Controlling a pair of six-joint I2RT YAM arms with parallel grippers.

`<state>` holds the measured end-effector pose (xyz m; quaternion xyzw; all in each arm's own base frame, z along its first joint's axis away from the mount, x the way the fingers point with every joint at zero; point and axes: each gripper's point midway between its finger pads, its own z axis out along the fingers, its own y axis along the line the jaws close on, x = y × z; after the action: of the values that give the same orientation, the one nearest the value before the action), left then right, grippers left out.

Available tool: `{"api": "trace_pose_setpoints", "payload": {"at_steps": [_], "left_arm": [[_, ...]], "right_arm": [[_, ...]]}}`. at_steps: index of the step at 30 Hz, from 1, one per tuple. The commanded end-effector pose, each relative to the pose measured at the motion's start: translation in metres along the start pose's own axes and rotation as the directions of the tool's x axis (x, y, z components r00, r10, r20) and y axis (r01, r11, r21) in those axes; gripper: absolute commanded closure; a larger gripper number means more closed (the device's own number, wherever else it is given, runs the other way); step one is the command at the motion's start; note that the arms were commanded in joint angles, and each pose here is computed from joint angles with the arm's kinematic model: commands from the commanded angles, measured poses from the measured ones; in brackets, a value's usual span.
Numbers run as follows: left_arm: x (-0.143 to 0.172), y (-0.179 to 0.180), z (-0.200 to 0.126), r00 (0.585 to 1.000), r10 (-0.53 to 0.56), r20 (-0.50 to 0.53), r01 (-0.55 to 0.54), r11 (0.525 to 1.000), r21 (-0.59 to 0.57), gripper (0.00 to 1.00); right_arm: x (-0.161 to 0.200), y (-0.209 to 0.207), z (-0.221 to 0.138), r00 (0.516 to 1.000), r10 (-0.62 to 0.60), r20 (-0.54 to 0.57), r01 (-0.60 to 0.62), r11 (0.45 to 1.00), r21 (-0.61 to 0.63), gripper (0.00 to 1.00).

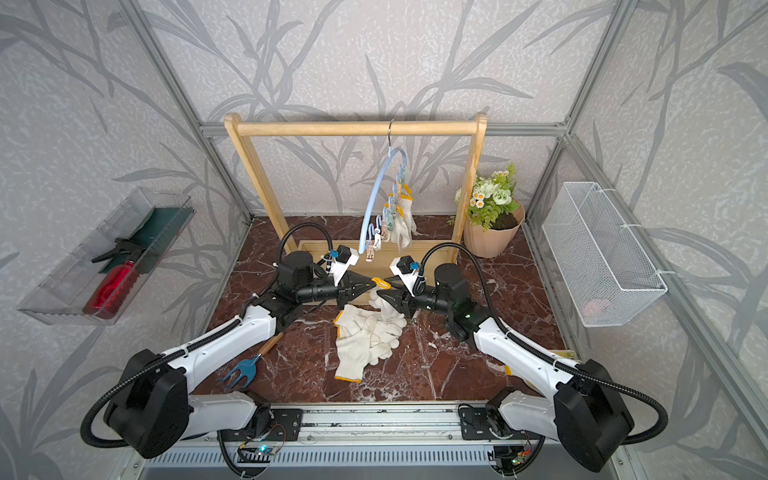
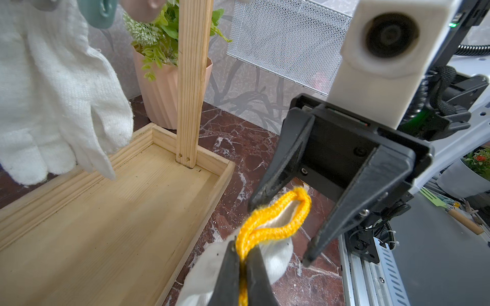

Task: Clip the gloves onto a hanger to dry
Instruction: Pick up the glove from the center of the board.

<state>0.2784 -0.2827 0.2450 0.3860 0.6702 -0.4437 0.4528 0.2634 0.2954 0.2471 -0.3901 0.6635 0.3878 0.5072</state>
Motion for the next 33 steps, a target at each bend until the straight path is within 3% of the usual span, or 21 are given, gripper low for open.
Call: {"api": "trace_pose_setpoints", "payload": {"at_steps": [1, 8, 14, 20, 24, 25, 30, 33], "left_arm": [[-0.016, -0.007, 0.000, 0.999, 0.034, 0.025, -0.034, 0.999, 0.027, 1.00], [-0.015, -0.009, -0.001, 0.999, 0.039, 0.021, -0.039, 0.999, 0.031, 1.00], [-0.008, -0.011, -0.004, 0.998, 0.055, -0.018, -0.055, 0.998, 0.030, 1.00], [-0.009, -0.012, -0.006, 0.996, 0.088, -0.033, -0.087, 0.996, 0.026, 0.99], [-0.019, 0.001, -0.008, 0.989, 0.145, -0.026, -0.146, 0.988, -0.049, 0.70], [-0.022, 0.004, -0.008, 0.987, 0.158, -0.023, -0.159, 0.985, -0.065, 0.66], [-0.051, 0.037, -0.017, 0.978, 0.207, 0.032, -0.200, 0.968, -0.151, 0.63], [-0.073, 0.054, -0.022, 0.972, 0.221, 0.081, -0.206, 0.965, -0.160, 0.55]], "right_arm": [[-0.013, -0.002, 0.003, 0.999, -0.023, 0.039, 0.023, 1.000, 0.004, 0.68], [-0.010, -0.007, 0.002, 1.000, -0.009, 0.026, 0.008, 1.000, 0.019, 0.89], [-0.017, -0.020, -0.012, 0.997, 0.047, 0.057, -0.049, 0.998, 0.029, 1.00], [-0.019, -0.030, -0.025, 0.994, 0.093, 0.061, -0.094, 0.996, 0.007, 1.00], [-0.013, -0.040, -0.025, 0.994, 0.108, 0.029, -0.109, 0.994, 0.030, 1.00], [-0.011, -0.043, -0.025, 0.994, 0.111, 0.022, -0.112, 0.993, 0.041, 1.00], [-0.013, -0.061, -0.023, 0.994, 0.108, 0.002, -0.107, 0.989, 0.106, 1.00], [-0.019, -0.070, -0.021, 0.995, 0.097, -0.002, -0.096, 0.987, 0.128, 1.00]]}}
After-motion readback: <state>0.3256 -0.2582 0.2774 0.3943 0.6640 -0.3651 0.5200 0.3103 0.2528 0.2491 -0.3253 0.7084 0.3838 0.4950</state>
